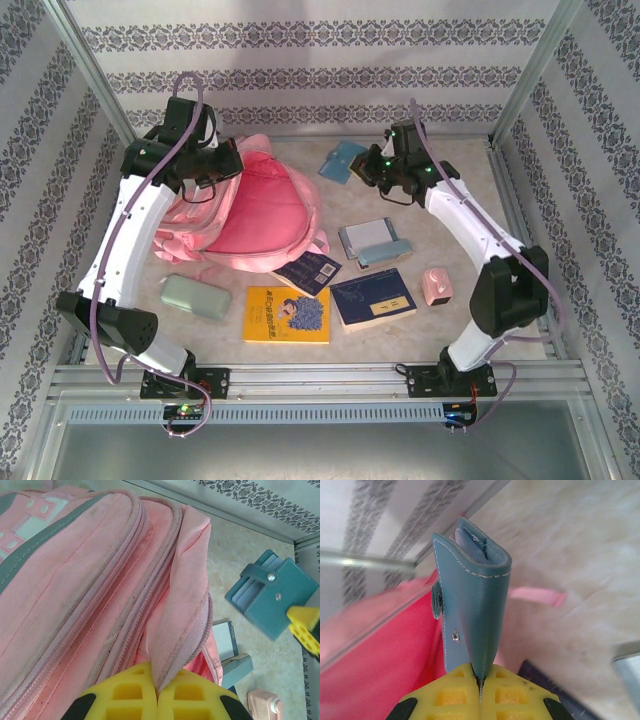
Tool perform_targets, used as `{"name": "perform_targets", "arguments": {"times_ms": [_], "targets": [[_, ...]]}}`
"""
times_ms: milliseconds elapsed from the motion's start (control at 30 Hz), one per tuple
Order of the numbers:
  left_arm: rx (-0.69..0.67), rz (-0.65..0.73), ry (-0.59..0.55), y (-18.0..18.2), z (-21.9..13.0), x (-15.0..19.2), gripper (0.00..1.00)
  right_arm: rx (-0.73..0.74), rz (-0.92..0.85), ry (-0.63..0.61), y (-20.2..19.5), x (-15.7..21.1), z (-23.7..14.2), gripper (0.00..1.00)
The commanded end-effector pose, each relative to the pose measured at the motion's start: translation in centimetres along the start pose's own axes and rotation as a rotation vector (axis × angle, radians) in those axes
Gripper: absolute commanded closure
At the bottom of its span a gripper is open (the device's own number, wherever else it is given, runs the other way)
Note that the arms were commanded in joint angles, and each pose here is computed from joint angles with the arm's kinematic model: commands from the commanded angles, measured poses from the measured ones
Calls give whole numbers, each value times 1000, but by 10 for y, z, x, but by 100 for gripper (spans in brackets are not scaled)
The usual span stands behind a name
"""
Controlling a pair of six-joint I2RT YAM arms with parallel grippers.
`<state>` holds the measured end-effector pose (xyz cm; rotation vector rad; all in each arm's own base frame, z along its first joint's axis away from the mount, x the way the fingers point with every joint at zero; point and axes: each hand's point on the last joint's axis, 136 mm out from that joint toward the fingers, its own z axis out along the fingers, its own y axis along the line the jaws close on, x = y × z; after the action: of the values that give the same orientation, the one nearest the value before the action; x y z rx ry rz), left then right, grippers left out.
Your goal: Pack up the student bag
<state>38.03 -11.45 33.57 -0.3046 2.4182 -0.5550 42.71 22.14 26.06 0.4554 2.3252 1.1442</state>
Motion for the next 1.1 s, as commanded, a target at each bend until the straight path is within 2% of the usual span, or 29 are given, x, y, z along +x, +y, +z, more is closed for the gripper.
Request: {"name": "perform_targets", "arguments": {"times_ms": [0, 133, 300, 600, 700, 733, 767, 800, 833, 900, 1067], "targets": [[105, 2, -113, -21, -30, -25, 100, -157, -109, 24, 50, 24, -21, 100], [112, -22, -87, -21, -22, -23, 100, -198, -170, 50, 74, 52, -25, 100], [176, -74, -95, -31, -22, -30, 100, -189, -162, 120, 80, 83, -2, 100], [236, -128, -84, -42, -16, -35, 100, -149, -103, 227, 90, 128, 76, 100], [250, -136, -81, -44, -15, -36, 100, -119, -82, 256, 94, 139, 118, 100], [254, -135, -83, -45, -16, -36, 100, -111, -80, 269, 99, 141, 133, 93], [252, -133, -85, -45, -15, -37, 100, -103, -83, 286, 104, 146, 148, 69], [249, -128, -88, -45, -15, -37, 100, -78, -91, 297, 105, 147, 157, 54], [242, -129, -89, -43, -15, -37, 100, -42, -112, 297, 108, 146, 161, 46], [234, -132, -88, -39, -15, -38, 100, -5, -163, 277, 112, 142, 155, 39], [213, -145, -92, -29, -14, -39, 100, -29, -244, 255, 113, 129, 120, 33]]}}
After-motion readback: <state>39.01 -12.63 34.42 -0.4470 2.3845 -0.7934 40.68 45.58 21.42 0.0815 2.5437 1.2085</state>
